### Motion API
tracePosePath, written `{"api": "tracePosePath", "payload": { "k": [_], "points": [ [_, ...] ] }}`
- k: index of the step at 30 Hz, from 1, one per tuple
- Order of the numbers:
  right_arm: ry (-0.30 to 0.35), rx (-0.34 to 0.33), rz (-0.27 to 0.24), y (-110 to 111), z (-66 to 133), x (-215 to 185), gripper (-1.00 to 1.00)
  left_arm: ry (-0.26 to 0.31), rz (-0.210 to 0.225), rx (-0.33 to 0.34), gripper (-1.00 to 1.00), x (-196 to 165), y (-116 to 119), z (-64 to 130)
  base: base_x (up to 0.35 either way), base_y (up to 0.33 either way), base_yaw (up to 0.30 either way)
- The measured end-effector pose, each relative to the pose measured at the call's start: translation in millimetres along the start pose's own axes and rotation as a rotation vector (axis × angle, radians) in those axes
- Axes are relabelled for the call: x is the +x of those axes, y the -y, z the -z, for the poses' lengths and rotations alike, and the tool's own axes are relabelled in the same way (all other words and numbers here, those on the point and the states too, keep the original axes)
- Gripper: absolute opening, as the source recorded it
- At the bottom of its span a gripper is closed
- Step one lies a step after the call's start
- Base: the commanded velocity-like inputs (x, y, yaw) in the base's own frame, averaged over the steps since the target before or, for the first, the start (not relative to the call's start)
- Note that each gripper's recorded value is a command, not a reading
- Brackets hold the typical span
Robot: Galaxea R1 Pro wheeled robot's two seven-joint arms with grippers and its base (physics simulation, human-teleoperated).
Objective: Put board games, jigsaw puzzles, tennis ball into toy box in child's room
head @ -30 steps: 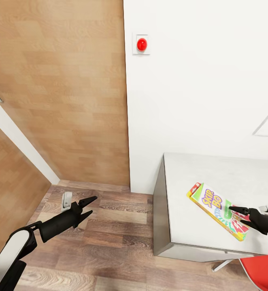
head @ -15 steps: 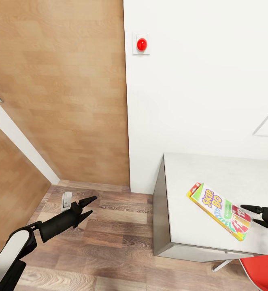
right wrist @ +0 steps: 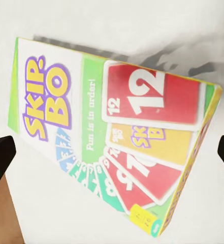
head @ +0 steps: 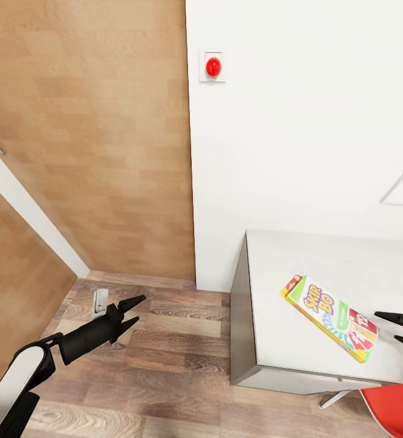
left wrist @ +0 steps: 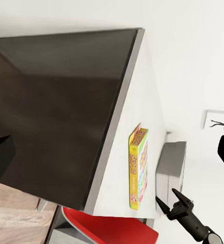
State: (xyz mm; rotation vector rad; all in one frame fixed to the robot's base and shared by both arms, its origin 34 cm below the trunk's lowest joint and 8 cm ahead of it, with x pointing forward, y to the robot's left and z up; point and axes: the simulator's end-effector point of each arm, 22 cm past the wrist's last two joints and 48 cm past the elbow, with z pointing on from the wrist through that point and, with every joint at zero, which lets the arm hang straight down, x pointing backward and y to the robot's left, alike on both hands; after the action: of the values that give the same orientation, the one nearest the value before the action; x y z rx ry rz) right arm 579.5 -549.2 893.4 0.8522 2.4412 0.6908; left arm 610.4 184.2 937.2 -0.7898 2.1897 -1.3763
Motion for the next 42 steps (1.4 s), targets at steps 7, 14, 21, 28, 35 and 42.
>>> {"api": "tracePosePath", "payload": {
  "k": [7,14,21,28,35,42],
  "points": [
    [0.000,0.005,-0.007,3.4,0.9,0.1,1.00,0.001,0.000,0.000,1.00,-0.2,0.0,0.1,0.000,0.000,0.000],
    [-0.001,0.009,-0.010,5.4,0.9,0.4,1.00,0.000,0.000,-0.001,1.00,0.0,-0.7,-0.2,0.000,0.000,0.000],
    [-0.006,0.015,-0.013,8.1,-1.2,2.2,1.00,-0.002,0.005,-0.006,1.00,0.3,-3.7,-1.2,0.000,0.000,0.000],
    [-0.015,0.024,-0.016,11.8,-4.7,5.1,1.00,-0.005,0.011,-0.012,1.00,1.1,-8.3,-2.7,0.000,0.000,0.000],
    [-0.025,0.032,-0.019,15.5,-8.3,8.0,1.00,-0.009,0.018,-0.019,1.00,2.1,-13.1,-4.4,0.000,0.000,0.000],
    [-0.033,0.039,-0.022,19.0,-11.6,10.6,1.00,-0.013,0.025,-0.026,1.00,3.1,-18.0,-6.0,0.000,0.000,0.000]
  ]
}}
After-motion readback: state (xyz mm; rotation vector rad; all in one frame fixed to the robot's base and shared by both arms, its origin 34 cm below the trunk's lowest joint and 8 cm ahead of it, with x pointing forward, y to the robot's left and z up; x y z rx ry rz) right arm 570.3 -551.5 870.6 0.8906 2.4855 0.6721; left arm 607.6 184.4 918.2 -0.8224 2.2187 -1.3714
